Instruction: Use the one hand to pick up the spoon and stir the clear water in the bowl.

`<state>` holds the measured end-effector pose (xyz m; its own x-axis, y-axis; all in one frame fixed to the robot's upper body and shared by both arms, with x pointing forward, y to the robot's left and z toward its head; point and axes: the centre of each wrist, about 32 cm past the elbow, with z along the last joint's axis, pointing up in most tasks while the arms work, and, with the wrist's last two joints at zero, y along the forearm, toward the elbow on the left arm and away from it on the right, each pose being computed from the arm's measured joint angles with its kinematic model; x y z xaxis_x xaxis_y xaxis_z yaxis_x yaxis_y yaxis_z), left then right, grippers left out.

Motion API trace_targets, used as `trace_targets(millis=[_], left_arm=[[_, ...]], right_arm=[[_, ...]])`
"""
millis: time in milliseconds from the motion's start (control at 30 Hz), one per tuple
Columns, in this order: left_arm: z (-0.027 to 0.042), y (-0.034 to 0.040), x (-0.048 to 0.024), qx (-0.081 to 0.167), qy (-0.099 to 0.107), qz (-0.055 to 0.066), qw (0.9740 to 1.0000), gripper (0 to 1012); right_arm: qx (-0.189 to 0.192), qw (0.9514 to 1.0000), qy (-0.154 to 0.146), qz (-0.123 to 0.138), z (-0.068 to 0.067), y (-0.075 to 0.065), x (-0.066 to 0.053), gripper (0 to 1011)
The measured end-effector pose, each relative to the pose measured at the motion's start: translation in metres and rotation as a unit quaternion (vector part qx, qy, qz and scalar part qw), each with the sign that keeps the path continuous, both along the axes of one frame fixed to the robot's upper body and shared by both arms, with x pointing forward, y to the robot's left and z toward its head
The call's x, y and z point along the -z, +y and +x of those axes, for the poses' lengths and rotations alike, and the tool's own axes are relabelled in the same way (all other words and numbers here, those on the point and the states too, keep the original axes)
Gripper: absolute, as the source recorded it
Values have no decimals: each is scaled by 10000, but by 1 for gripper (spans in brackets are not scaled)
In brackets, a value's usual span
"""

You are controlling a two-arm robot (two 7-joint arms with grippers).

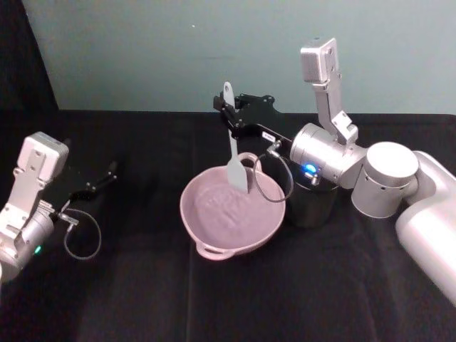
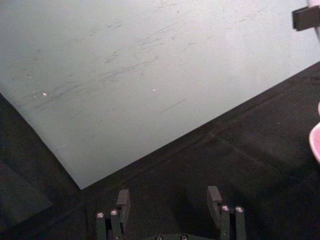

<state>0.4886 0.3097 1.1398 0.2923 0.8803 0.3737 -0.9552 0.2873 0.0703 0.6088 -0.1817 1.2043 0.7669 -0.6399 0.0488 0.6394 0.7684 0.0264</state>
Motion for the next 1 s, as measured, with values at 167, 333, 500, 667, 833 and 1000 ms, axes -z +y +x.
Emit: trace_targets(millis=[167,333,500,667,833,1000], left_arm=[[0,0,0,0,0,0,10000,1011],[0,0,0,0,0,0,10000,1011],[0,0,0,0,0,0,10000,1011],[0,0,0,0,0,0,10000,1011],[0,0,0,0,0,0,10000,1011],[0,0,0,0,0,0,10000,1011]], right_arm=[[-60,9997,61,-244,-120,-92,-90,121],[-285,9984,332,-355,-321,-198,-168,121],[-624,9949,743,-259,-464,-224,-160,121],[-842,9924,893,-65,-538,-164,-102,121],[-962,9915,842,254,-525,-29,-8,121],[-882,9928,662,473,-428,127,97,121]])
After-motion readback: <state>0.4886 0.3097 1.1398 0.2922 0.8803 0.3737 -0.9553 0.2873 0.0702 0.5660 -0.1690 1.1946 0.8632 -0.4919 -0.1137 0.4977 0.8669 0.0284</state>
